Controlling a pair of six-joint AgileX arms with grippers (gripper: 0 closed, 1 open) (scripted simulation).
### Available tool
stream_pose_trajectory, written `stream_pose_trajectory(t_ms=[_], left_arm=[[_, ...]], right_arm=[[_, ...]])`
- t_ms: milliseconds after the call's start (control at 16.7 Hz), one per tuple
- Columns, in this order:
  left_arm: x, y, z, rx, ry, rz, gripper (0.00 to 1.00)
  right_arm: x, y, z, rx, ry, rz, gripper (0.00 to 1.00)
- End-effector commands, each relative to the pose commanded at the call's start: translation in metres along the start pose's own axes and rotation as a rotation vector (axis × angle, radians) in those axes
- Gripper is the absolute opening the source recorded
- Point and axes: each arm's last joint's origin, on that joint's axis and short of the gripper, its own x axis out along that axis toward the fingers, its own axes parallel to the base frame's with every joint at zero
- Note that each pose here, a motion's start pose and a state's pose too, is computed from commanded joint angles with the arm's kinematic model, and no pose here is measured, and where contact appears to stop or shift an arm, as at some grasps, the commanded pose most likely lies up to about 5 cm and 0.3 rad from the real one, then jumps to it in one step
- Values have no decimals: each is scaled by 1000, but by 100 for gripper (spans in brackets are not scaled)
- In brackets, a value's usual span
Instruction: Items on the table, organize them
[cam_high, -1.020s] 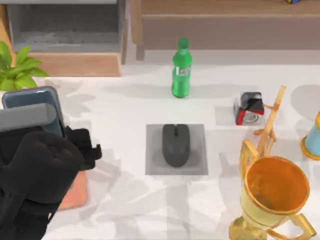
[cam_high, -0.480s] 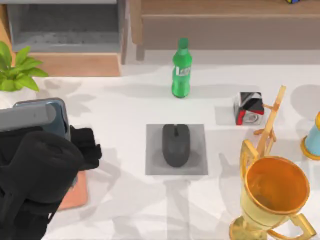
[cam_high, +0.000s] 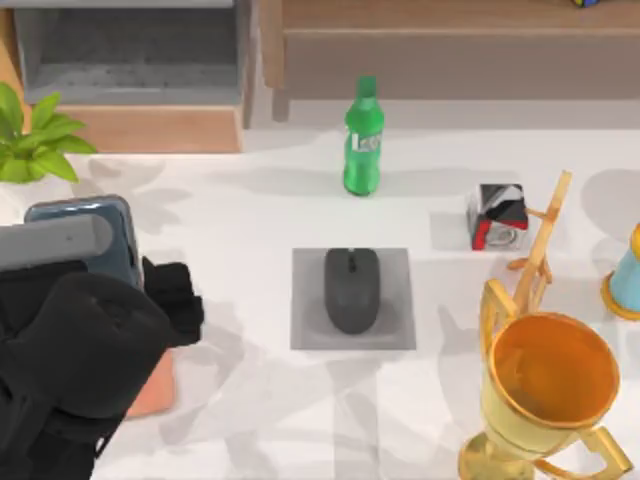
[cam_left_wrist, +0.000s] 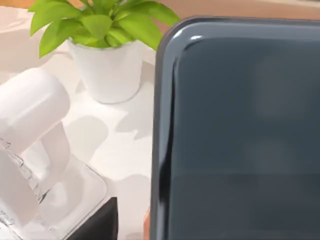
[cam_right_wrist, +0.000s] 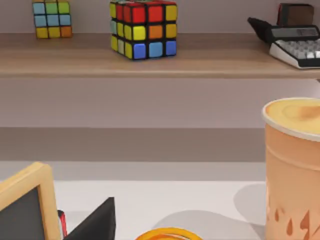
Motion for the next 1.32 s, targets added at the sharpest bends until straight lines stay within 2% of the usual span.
stream_pose_trajectory(t_ms=[360, 720, 1080, 1320], left_arm=[[-20, 5, -10, 0, -1, 2, 100], [-20, 7, -9, -9, 2, -2, 100], [-19, 42, 8, -97, 2, -90, 100], [-14, 75, 3, -94, -72, -144, 100]], right_arm=[[0, 0, 0, 0, 0, 0, 100], [0, 0, 0, 0, 0, 0, 100], [0, 0, 0, 0, 0, 0, 100], [0, 0, 0, 0, 0, 0, 100]])
